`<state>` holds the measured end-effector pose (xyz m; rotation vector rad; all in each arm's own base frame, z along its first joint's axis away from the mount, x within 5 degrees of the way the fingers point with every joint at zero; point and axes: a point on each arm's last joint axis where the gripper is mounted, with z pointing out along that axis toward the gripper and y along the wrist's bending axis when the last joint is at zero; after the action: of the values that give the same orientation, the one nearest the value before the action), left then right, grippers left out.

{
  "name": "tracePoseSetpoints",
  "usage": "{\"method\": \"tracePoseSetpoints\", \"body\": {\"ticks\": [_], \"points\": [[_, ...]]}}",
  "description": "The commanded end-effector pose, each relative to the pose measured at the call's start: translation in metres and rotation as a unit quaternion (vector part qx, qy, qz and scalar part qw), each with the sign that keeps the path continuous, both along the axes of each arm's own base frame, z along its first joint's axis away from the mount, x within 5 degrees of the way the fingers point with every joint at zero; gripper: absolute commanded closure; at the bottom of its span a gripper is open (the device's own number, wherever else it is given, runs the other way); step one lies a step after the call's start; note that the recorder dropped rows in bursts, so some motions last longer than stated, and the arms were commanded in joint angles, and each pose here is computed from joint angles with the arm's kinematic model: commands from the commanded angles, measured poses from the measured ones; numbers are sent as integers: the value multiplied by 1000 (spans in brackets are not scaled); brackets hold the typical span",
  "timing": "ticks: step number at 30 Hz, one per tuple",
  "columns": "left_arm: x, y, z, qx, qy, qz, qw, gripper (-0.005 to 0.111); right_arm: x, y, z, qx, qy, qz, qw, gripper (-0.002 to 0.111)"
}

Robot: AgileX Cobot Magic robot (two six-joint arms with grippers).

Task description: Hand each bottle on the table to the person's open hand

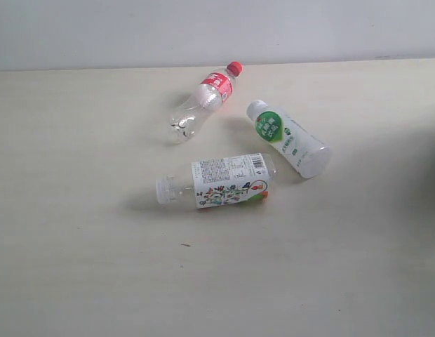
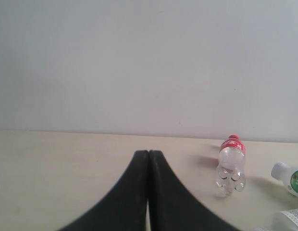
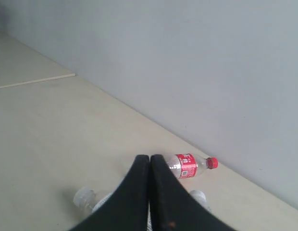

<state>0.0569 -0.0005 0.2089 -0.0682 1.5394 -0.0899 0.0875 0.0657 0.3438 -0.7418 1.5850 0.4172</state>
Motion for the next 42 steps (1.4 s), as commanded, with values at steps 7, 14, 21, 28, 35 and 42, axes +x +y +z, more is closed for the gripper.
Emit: {"method": "tracePoseSetpoints", "body": {"ticks": [7,14,21,28,35,42], "points": [[0,0,0,2,-4,1,1000,107,-50,-11,3,38,-82,28,996,108],[0,0,0,2,-4,1,1000,107,-89,-21,-17,50,-128,36,990,108],[0,0,0,2,-4,1,1000,107,-96,-24,-28,50,-140,33,988,108],[0,0,0,2,-4,1,1000,107,-95,-26,-29,55,-123,21,991,108],[0,0,0,2,-4,1,1000,107,-94,-27,-29,55,-127,15,990,108],[0,0,0,2,-4,1,1000,107,-94,-27,-29,55,-127,15,990,108]]}}
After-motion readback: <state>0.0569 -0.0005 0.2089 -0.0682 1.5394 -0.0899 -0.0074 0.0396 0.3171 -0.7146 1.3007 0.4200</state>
